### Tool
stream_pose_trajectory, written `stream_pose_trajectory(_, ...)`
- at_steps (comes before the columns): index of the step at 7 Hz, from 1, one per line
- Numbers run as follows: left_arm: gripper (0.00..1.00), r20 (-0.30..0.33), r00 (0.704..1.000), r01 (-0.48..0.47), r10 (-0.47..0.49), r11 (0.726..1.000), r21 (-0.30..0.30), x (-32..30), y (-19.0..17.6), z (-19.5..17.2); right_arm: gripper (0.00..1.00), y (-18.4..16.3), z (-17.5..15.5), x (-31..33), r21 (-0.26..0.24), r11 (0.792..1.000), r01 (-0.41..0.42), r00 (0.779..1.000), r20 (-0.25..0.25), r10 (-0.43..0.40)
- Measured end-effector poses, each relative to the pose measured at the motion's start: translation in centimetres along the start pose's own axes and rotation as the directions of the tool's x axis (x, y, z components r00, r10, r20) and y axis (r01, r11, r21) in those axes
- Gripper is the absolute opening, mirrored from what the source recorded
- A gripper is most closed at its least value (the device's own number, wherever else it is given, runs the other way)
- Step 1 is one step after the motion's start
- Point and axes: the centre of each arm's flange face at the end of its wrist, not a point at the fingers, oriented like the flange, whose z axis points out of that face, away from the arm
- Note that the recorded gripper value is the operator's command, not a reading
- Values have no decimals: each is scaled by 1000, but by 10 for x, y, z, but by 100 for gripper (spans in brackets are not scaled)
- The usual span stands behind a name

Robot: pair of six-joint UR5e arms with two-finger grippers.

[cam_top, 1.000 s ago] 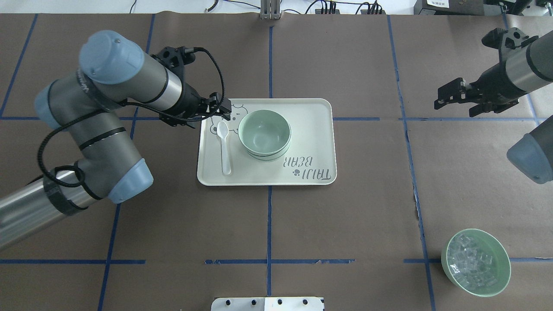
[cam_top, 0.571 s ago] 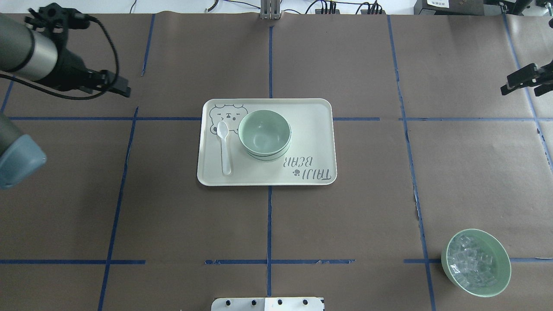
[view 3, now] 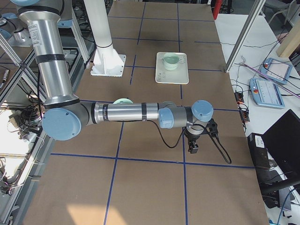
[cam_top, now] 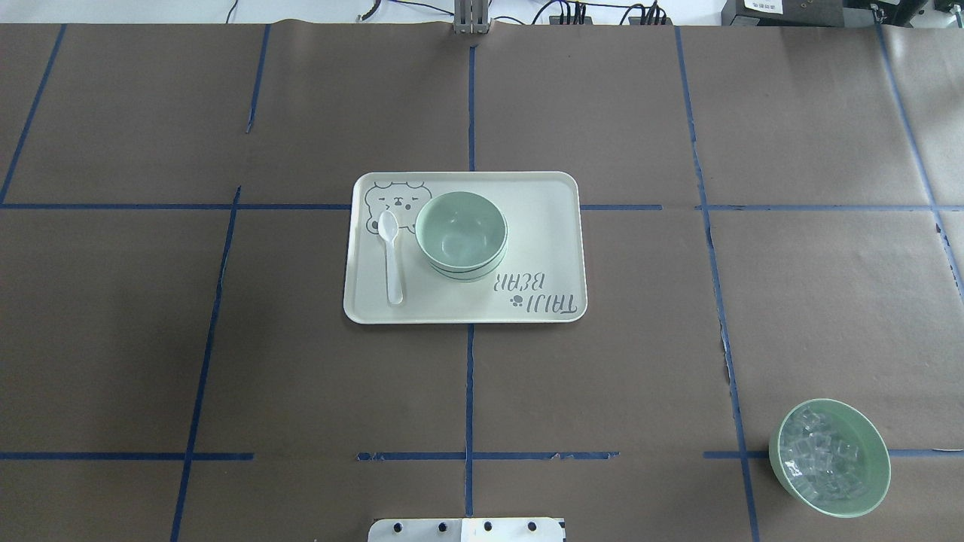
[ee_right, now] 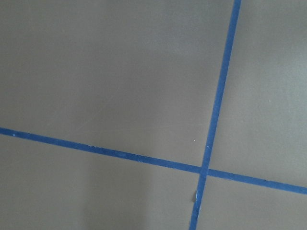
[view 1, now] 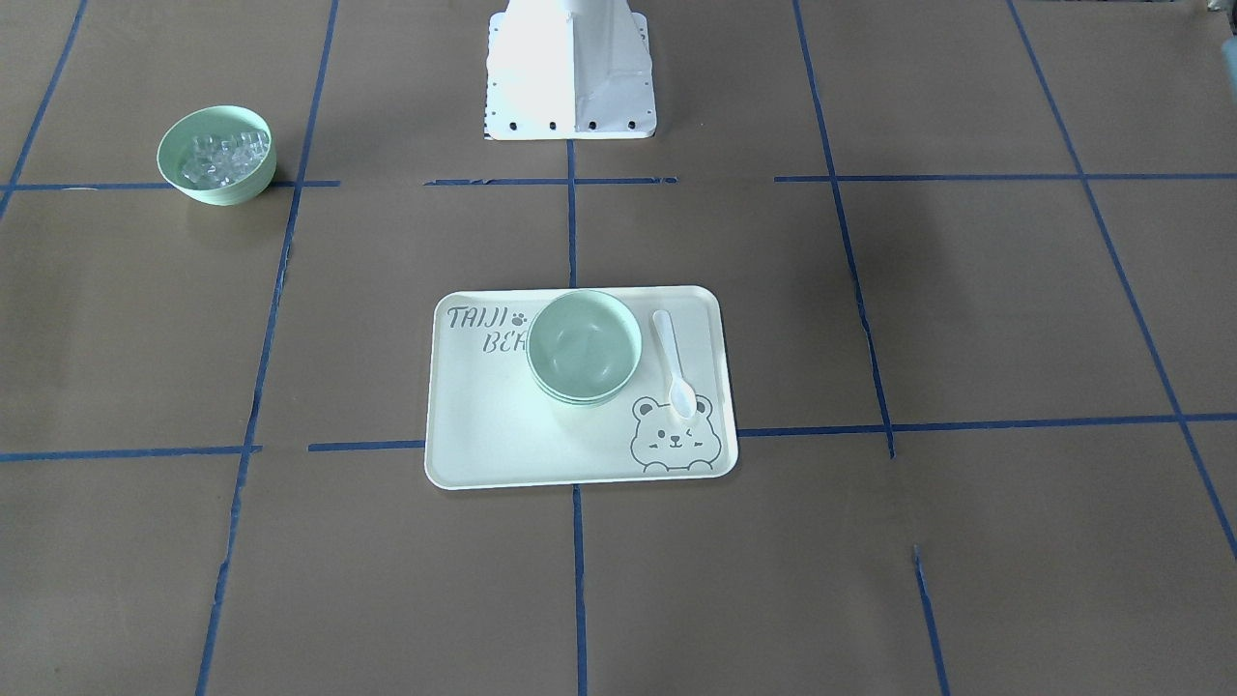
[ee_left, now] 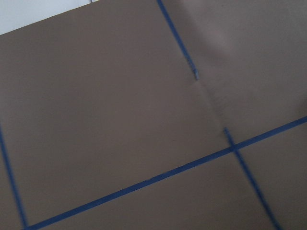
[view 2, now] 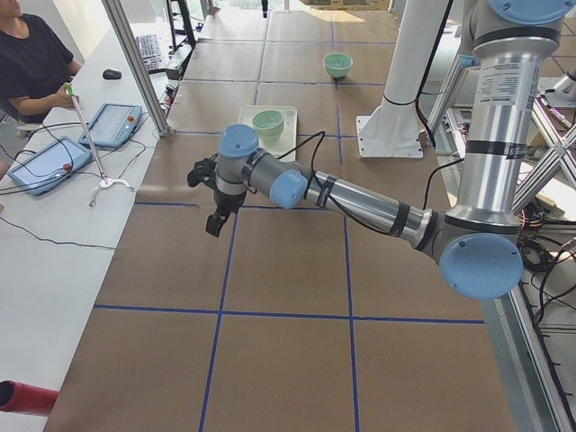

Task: Stack green bowls together

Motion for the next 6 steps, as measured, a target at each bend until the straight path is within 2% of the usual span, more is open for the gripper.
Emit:
stream_pose_trajectory(1,100,-3,997,79,-80,995,-64,-33,21,5,100,-7,-19,4,-44,999,24,1000,-4,-24)
stream_pose_trajectory(2,100,-13,984,174,-176,979,-106,-44,29,7,100,-6,-25,9,-70,997,29,1000,-8,-30)
stream_pose_trajectory(4,100,-65,947,306,-315,944,-125,-37,32,5,100,3,-11,13,-99,995,28,1000,-7,-29)
stream_pose_trajectory(6,100,-84,936,330,-342,934,-136,-29,46,8,100,16,1,13,-77,995,55,998,-6,-55)
